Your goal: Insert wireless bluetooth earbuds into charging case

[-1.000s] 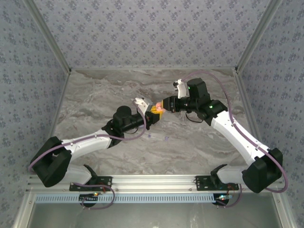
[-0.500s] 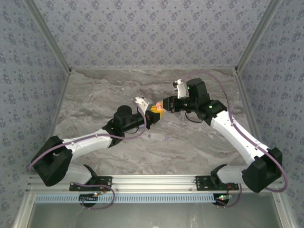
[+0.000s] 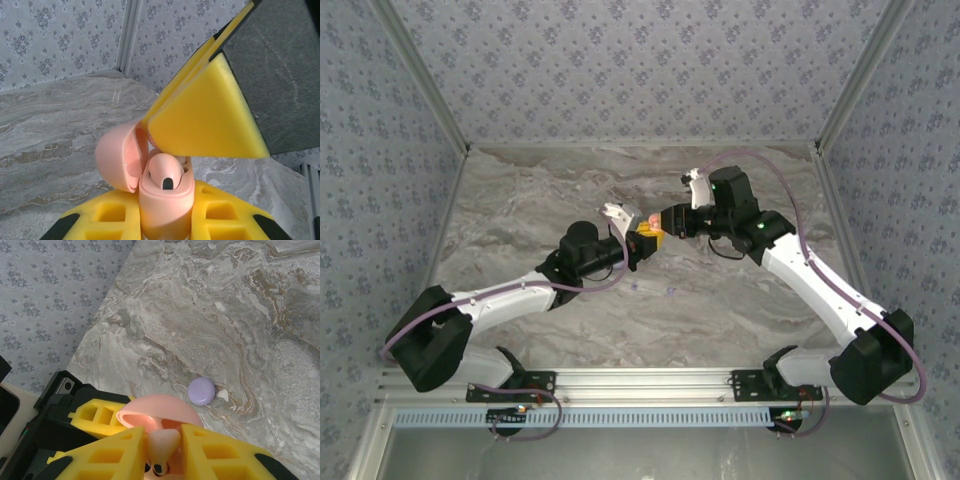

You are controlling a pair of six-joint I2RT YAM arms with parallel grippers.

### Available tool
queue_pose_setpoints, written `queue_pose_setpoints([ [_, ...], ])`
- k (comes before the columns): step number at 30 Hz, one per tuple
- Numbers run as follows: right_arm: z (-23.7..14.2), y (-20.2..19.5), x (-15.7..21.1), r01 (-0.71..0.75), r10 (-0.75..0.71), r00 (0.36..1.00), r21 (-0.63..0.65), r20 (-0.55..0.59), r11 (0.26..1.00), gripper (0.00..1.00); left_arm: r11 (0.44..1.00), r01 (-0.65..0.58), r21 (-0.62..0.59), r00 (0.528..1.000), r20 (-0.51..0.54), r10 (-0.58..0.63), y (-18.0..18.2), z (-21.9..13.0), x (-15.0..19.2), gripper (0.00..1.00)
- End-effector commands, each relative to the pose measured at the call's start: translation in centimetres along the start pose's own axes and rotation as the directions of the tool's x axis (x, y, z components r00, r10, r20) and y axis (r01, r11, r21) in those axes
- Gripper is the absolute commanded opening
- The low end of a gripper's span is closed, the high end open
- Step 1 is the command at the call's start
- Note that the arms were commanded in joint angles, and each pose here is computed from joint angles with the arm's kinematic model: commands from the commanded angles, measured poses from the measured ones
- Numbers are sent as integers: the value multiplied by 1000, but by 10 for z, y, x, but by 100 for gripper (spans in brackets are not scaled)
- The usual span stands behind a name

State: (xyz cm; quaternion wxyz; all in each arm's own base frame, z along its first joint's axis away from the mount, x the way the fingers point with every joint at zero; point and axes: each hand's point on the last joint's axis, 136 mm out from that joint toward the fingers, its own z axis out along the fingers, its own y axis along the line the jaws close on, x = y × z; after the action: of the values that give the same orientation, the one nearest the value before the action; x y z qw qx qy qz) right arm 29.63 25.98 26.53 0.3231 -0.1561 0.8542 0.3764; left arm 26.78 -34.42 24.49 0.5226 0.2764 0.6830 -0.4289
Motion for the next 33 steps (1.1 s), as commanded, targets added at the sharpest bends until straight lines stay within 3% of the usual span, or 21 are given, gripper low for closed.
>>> queue_pose_setpoints([
  [1,-1,4,2,16,-16,1000,4,-23,1000,32,1000,-20,22,997,77,18,-9,3,-29,15],
  [12,-13,13,-14,36,-36,999,13,20,999,45,999,-30,13,998,55,29,-8,3,-24,15],
  [22,-33,-9,-23,8,-12,998,88,53,996,45,997,-74,-2,997,5,74,-7,-3,-15,15],
  [33,-33,-27,-2,-55,66,989,82,-132,995,37,971,-225,82,973,-41,229,-25,-19,-10,15],
])
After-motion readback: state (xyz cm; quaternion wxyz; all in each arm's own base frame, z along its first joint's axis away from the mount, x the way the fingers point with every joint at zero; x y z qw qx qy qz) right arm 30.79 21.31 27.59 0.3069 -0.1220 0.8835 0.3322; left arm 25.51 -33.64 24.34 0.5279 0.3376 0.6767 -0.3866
